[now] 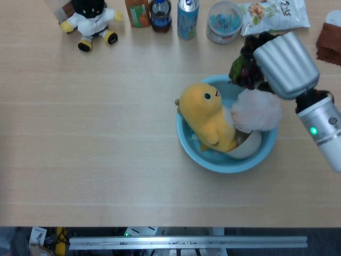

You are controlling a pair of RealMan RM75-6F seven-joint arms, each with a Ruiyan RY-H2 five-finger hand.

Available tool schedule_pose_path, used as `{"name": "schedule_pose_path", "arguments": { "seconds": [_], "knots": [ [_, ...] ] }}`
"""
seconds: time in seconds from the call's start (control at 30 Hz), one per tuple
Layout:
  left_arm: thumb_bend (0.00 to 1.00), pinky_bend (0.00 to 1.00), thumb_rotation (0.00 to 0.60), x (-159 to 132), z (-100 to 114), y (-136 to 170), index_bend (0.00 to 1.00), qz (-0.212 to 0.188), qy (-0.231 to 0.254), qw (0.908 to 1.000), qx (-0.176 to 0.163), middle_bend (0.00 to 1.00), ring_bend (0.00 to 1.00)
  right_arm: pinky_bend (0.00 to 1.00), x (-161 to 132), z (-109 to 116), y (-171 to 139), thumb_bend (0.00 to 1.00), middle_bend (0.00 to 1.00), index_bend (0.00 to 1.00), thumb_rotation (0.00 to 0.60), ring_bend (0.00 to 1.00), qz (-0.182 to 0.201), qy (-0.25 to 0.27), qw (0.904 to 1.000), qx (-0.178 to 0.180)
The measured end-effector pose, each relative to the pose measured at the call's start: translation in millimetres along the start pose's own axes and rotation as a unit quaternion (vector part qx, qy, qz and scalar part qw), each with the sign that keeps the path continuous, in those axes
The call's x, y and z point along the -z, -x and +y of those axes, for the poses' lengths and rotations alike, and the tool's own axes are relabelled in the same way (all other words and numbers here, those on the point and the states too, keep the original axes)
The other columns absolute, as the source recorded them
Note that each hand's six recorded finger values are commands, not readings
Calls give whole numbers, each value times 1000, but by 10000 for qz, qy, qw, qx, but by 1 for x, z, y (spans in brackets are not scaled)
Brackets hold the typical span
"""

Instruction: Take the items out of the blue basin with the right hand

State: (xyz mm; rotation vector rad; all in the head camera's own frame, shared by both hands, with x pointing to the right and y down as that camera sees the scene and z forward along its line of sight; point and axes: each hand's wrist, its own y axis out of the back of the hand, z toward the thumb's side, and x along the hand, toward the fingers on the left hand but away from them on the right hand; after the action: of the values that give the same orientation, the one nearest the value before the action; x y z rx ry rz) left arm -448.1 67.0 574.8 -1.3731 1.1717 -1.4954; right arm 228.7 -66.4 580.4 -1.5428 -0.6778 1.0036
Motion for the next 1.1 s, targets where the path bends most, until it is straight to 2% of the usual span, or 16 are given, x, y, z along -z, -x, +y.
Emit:
{"name": "schedule_pose_path", "arguments": {
  "seconds": [0.27,0.57,0.63,0.7,0.77,0.83,0.93,1.1],
  "knots": [
    [370,264,600,1,3,0,260,33,-20,10000,-20,263,251,726,23,-6,36,377,498,673,600,481,-380,-275,9989,-68],
    [370,264,600,7,4,4,260,129,-33,9999,-2,263,251,713,11,-29,83,375,488,651,600,473,-532,-505,9970,-264],
    [370,264,600,8,3,4,260,141,-37,9999,8,263,251,674,6,-36,92,373,456,576,600,441,-553,-537,9964,-344],
    [370,264,600,8,3,5,260,141,-36,9999,10,263,251,584,1,-42,100,363,373,412,600,348,-564,-595,9958,-407],
    [370,264,600,7,3,5,260,128,-35,9999,12,263,251,509,-4,-46,107,306,292,254,600,262,-577,-652,9951,-476],
    [370,264,600,5,3,4,260,110,-31,9999,20,263,251,457,-6,-49,110,205,220,92,600,194,-607,-657,9944,-567],
    [370,264,600,3,3,3,260,92,-27,10000,15,263,251,450,-7,-49,114,163,190,10,600,176,-622,-715,9935,-627],
    [370,264,600,0,3,0,260,61,-39,10000,15,262,251,449,-3,-43,110,112,183,0,600,175,-611,-746,9935,-600]
  ]
}}
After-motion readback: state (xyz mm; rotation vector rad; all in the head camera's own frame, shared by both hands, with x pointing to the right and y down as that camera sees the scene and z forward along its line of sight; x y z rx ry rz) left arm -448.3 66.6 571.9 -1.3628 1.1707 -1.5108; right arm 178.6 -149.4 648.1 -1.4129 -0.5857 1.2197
